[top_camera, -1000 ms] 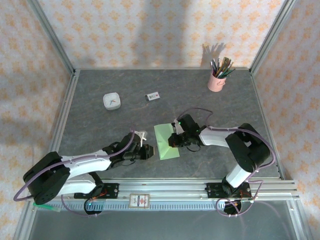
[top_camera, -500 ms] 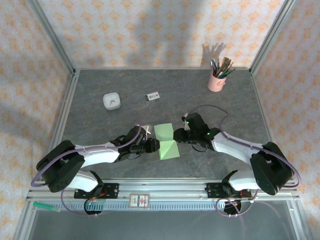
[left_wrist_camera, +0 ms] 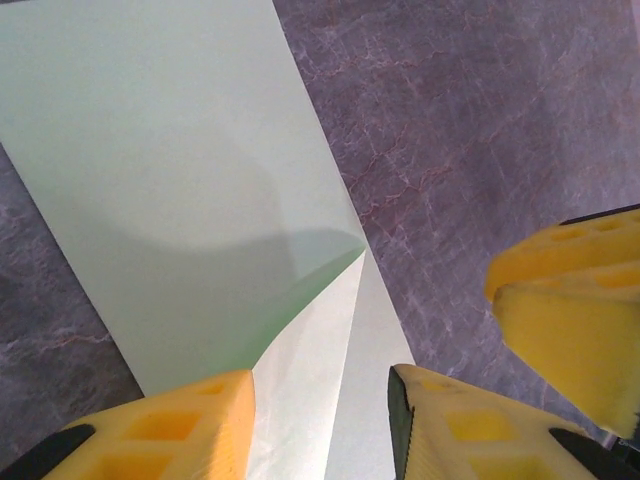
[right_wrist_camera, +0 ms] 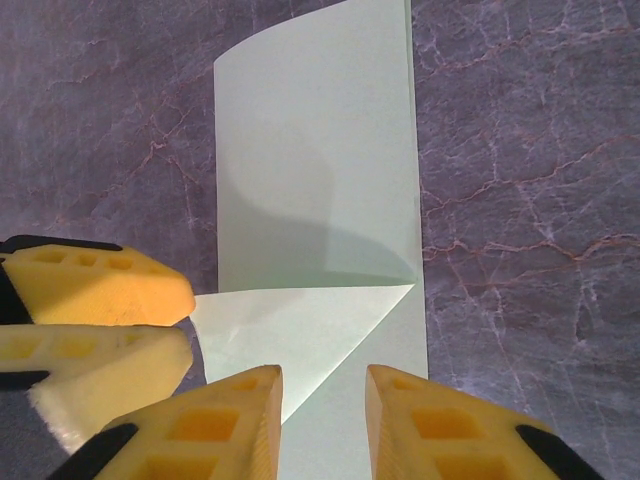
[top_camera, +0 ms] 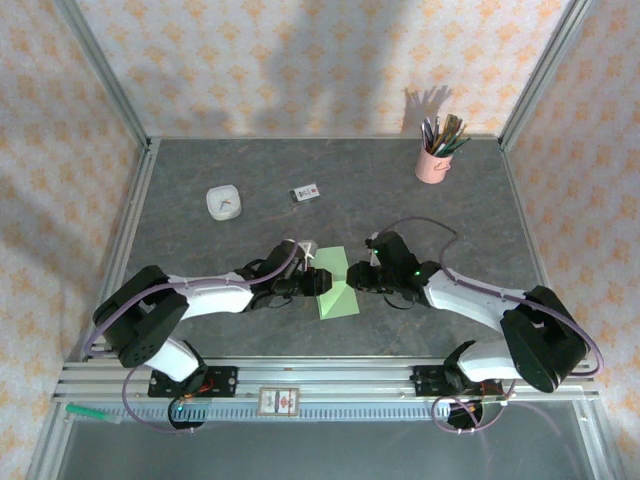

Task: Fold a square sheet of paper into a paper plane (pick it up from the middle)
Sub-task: Turn over the paper at the center of the table.

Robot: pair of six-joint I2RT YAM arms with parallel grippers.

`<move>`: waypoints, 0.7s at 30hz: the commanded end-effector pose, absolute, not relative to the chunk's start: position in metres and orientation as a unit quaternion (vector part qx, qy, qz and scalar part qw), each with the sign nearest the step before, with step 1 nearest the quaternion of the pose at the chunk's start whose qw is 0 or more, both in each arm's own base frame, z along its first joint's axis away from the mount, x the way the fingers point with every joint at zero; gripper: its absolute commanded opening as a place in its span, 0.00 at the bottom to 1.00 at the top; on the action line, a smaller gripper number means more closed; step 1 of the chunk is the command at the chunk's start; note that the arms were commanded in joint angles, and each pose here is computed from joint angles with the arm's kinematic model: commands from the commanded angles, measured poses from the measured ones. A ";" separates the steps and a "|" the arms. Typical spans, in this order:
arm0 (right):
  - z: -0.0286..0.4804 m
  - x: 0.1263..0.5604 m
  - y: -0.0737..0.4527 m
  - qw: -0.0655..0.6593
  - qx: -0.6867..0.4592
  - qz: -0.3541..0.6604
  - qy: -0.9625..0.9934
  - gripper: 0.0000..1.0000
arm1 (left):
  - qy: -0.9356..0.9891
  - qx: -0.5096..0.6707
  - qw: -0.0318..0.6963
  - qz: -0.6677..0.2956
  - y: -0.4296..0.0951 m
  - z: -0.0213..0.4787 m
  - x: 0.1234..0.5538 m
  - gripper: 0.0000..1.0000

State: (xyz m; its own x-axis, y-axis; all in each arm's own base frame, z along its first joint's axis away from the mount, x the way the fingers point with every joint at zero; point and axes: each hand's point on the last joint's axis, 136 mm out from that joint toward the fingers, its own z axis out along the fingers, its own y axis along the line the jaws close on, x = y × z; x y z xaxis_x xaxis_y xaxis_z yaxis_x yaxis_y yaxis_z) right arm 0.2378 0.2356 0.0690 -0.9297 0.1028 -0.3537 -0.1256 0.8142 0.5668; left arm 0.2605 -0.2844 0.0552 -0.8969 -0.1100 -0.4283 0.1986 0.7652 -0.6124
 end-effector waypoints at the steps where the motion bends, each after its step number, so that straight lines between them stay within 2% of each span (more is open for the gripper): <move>1: 0.064 0.229 0.227 0.182 -0.012 0.284 0.941 0.29 | 0.919 0.031 0.225 -0.322 -0.281 0.050 0.263 0.41; 6: 0.063 0.223 0.212 0.177 0.000 0.255 0.950 0.33 | 0.903 0.028 0.279 -0.327 -0.272 0.083 0.256 0.39; 9: 0.061 0.222 0.212 0.171 0.019 0.257 0.951 0.37 | 0.903 0.039 0.259 -0.342 -0.282 0.082 0.248 0.35; 14: 0.054 0.217 0.213 0.163 0.044 0.254 0.952 0.37 | 0.903 0.068 0.243 -0.347 -0.301 0.077 0.248 0.32; 21: 0.039 0.196 0.218 0.141 0.069 0.236 0.959 0.37 | 0.915 0.046 0.240 -0.322 -0.287 0.055 0.263 0.28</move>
State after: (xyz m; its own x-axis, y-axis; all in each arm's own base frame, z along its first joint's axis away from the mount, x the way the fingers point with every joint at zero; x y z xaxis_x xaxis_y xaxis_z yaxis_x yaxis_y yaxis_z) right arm 0.2033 0.2248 0.0507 -0.9534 0.1496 -0.2620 -0.0042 0.8617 0.5074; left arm 0.2541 -0.2863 0.0537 -0.8914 -0.0696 -0.4479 0.2242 0.7911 -0.5691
